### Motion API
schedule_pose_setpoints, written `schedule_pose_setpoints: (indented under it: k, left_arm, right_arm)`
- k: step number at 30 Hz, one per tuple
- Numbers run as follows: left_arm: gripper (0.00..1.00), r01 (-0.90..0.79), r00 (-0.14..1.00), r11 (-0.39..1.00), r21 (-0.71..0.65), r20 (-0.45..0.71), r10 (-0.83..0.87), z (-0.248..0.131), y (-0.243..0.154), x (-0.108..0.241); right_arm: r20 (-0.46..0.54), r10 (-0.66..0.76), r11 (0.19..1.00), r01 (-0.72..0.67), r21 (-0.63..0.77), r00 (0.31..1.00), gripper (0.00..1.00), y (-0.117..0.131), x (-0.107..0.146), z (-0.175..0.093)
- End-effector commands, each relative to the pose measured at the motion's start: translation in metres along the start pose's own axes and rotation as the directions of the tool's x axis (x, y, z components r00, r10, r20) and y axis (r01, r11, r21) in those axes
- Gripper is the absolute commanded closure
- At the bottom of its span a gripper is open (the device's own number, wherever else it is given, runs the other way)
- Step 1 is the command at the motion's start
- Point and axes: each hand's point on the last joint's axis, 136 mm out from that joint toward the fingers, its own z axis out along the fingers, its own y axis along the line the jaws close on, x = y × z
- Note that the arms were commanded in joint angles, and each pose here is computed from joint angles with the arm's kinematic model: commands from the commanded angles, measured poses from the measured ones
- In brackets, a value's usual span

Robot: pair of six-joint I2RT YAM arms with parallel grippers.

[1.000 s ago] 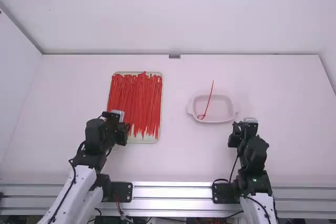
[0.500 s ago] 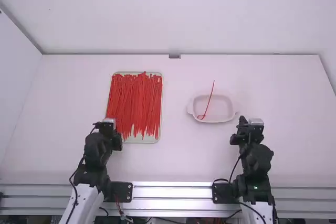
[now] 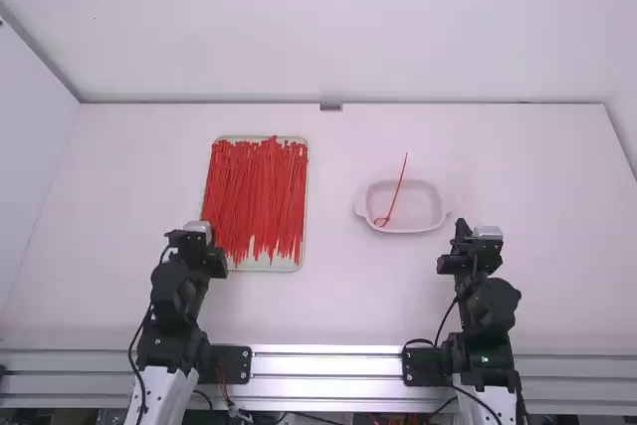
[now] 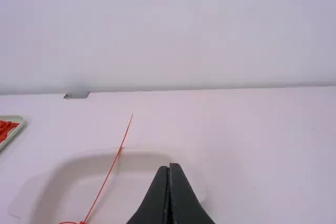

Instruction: Fasten the cable tie

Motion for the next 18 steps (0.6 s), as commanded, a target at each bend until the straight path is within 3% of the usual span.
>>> schedule_pose_setpoints:
  k: [1, 18]
  left_arm:
    - [1.0, -0.001, 1.0, 1.0, -0.005, 0.023, 0.001, -0.001, 0.001, -0.002]
    - [1.0, -0.001, 0.985, 1.0, -0.005, 0.174, 0.002, -0.013, 0.001, -0.034]
  right_arm:
    - [-0.009, 0.002, 1.0, -0.002, 0.0, 1.0, 1.0, 0.0, 0.005, 0.0]
    - [-0.009, 0.002, 1.0, -0.002, 0.0, 1.0, 1.0, 0.0, 0.005, 0.0]
